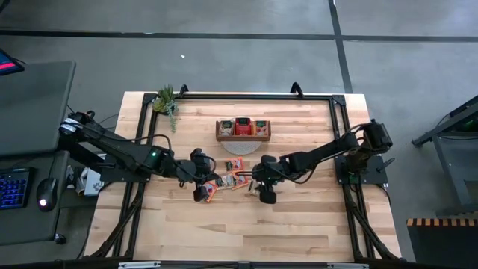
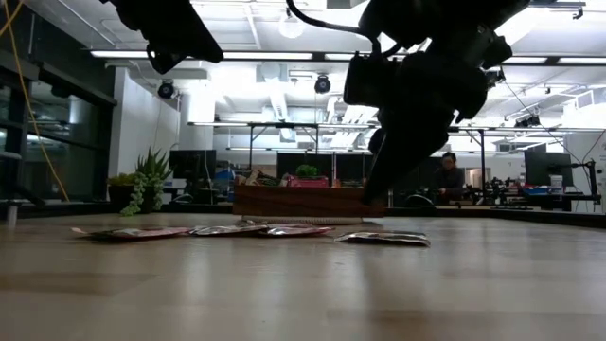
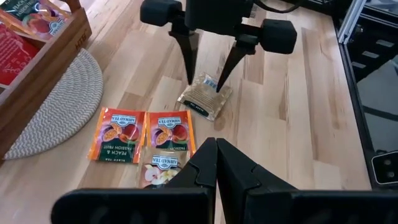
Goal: Pick & Place Tea
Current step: Put the brown tea bag in the left section of the wooden organizer
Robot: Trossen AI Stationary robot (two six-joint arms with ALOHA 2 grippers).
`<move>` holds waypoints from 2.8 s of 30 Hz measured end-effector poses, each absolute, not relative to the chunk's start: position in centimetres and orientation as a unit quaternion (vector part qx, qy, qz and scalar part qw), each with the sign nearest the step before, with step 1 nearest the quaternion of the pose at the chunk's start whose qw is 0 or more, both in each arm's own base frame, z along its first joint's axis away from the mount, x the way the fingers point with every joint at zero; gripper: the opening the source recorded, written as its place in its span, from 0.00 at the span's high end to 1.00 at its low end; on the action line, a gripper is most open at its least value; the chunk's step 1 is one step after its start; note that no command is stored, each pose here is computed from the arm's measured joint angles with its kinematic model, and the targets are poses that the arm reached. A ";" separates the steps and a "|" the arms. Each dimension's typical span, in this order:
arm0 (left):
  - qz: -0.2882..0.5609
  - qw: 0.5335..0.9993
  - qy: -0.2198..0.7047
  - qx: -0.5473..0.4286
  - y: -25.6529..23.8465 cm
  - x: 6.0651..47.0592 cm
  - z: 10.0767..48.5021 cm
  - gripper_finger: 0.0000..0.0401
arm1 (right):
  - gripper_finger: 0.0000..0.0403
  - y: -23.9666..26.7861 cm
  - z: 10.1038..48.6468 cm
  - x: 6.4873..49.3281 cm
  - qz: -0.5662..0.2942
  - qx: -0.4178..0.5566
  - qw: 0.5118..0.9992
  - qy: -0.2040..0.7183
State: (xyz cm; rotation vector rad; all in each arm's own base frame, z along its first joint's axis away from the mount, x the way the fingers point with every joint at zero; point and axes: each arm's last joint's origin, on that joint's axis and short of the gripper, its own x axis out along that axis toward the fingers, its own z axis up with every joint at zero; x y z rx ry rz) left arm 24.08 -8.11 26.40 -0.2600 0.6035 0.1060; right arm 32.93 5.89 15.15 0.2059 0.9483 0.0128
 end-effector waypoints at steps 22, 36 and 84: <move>0.043 0.942 0.312 -0.119 -8.1 23.9 26.2 1.00 | 0.38 4.9 11.6 33.6 -0.047 0.092 0.865 0.492; 0.045 0.939 0.319 -0.116 -8.1 23.8 26.1 1.00 | 0.45 4.5 10.1 33.8 -0.087 0.150 0.844 0.507; 0.043 0.941 0.320 -0.101 -8.0 23.8 26.0 1.00 | 1.00 1.9 19.7 31.3 -0.212 0.150 0.891 0.373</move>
